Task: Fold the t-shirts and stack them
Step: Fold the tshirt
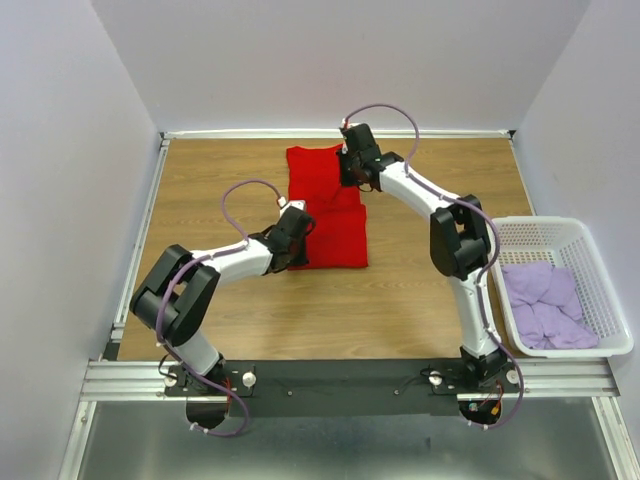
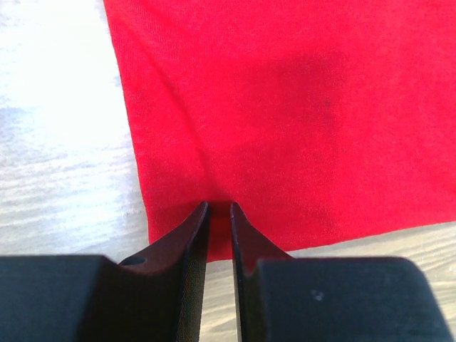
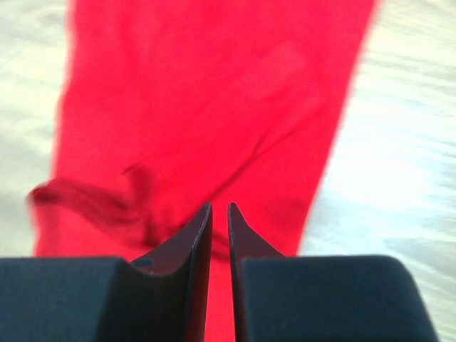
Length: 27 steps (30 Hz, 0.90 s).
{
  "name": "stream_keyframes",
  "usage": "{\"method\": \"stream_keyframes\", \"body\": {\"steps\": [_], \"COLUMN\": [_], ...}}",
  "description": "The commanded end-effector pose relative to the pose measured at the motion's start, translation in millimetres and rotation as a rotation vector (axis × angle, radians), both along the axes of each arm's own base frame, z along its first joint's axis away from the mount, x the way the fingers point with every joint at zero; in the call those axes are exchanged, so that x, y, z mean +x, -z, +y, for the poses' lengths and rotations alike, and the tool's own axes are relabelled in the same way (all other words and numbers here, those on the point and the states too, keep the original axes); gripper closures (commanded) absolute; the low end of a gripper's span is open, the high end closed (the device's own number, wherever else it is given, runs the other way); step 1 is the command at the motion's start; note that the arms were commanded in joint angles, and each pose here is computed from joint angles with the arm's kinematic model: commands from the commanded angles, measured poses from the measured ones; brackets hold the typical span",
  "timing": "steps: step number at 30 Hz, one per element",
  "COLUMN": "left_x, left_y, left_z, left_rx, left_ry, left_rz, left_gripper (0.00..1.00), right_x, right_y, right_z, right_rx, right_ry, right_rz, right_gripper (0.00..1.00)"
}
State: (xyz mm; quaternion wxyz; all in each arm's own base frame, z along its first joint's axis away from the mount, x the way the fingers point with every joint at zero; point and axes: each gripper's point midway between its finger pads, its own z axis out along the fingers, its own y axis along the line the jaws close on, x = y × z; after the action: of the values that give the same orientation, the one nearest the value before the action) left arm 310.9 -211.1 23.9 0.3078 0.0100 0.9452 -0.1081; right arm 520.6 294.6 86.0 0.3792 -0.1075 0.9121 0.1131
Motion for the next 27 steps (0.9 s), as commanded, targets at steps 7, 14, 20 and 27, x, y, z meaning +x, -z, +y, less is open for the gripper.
{"method": "stream_keyframes", "body": {"steps": [7, 14, 20, 27], "left_x": [-52.0, -68.0, -71.4, -74.6], "left_y": [22.5, 20.7, 21.0, 21.2], "left_z": [20.2, 30.0, 30.4, 34.9], "left_rx": [0.029, 0.026, 0.019, 0.037], "left_ry": [0.009, -0.002, -0.007, -0.016], "left_rz": [0.166, 0.182, 0.189, 0.202], "left_gripper": [0.75, 0.75, 0.75, 0.75], "right_x": [-101.2, -136.7, -129.0, -88.6], "right_y": [-31.6, -17.0, 12.3, 59.0], "right_z": [53.5, 86.7, 108.3, 111.9], "right_rx": [0.297, 0.489, 0.568, 0.644], "right_ry": [-0.355, -0.556, -0.616, -0.558], "right_rz": [0.076, 0.228, 0.289, 0.376], "right_gripper": [0.75, 0.70, 0.69, 0.69]}}
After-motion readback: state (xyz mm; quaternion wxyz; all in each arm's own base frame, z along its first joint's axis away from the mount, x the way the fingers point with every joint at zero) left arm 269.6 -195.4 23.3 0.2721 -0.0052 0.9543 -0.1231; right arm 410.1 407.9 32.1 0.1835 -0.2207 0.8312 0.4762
